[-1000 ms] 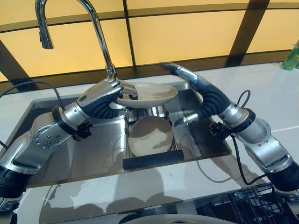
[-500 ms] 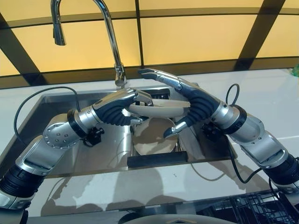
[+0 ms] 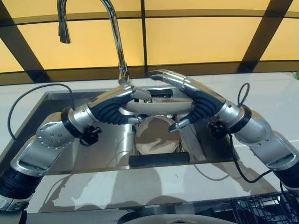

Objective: Pick up plates and place into dishwasher.

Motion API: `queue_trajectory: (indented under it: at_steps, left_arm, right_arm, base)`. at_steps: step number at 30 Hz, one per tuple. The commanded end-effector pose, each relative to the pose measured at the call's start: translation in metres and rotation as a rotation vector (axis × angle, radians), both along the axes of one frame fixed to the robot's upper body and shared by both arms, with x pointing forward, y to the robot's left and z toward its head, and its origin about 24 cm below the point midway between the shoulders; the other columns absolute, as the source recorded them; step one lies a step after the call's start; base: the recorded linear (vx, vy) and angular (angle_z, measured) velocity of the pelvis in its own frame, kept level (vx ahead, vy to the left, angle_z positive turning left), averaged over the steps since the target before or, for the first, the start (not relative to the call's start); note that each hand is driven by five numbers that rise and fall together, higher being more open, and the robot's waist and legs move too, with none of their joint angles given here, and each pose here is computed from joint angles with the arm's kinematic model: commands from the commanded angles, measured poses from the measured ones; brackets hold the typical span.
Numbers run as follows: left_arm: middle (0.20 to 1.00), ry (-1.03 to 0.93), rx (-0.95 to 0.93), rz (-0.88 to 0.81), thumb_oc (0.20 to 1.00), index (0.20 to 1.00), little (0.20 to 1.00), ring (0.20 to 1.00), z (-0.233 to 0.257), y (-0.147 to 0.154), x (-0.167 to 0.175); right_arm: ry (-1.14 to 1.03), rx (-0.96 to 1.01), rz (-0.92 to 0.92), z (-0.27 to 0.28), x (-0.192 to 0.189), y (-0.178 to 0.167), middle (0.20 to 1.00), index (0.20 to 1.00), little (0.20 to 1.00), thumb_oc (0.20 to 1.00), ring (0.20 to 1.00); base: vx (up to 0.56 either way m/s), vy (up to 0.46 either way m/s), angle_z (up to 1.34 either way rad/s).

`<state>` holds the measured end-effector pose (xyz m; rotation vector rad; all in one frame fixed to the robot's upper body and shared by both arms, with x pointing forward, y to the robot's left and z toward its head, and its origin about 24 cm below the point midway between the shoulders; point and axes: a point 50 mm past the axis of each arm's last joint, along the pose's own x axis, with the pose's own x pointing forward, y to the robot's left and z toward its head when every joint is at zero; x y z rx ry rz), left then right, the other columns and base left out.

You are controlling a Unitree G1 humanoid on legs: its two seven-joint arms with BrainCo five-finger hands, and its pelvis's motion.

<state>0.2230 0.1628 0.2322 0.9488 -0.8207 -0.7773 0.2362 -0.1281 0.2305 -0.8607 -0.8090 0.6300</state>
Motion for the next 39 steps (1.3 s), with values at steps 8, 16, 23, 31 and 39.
queue_trajectory:
  at_steps: [8,16,23,31,39]
  left_arm:
    - [0.200,-0.096,-0.079,0.006,0.200,0.200,0.200,0.200,0.017,0.014,-0.015]
    - [0.200,-0.091,-0.105,-0.010,0.200,0.200,0.200,0.200,0.019,0.013,-0.016]
    - [0.200,-0.083,-0.123,-0.013,0.200,0.200,0.200,0.200,0.016,0.010,-0.013]
    - [1.000,0.062,-0.277,0.089,1.000,1.000,1.000,1.000,0.003,0.020,0.003]
    - [1.000,0.006,-0.640,0.369,1.000,1.000,1.000,1.000,-0.007,0.066,0.010]
  right_arm:
    - [-0.039,0.104,-0.107,0.007,-0.006,-0.019,0.200,0.200,0.200,0.200,0.200]
    - [-0.015,0.132,-0.079,0.006,-0.008,-0.020,0.200,0.200,0.200,0.200,0.200]
    - [0.025,0.189,0.006,0.006,-0.009,-0.011,0.200,0.200,0.200,0.200,0.200]
    - [0.022,0.309,0.004,0.003,-0.005,-0.011,0.200,0.200,0.200,0.200,0.200]
    - [-0.019,0.351,-0.173,-0.007,0.003,-0.036,0.200,0.200,0.200,0.200,0.200]
  base:
    - [0.00,0.000,0.00]
    - [0.00,0.000,0.00]
    - [0.00,0.000,0.00]
    - [-0.01,-0.001,0.01]
    - [0.00,0.000,0.00]
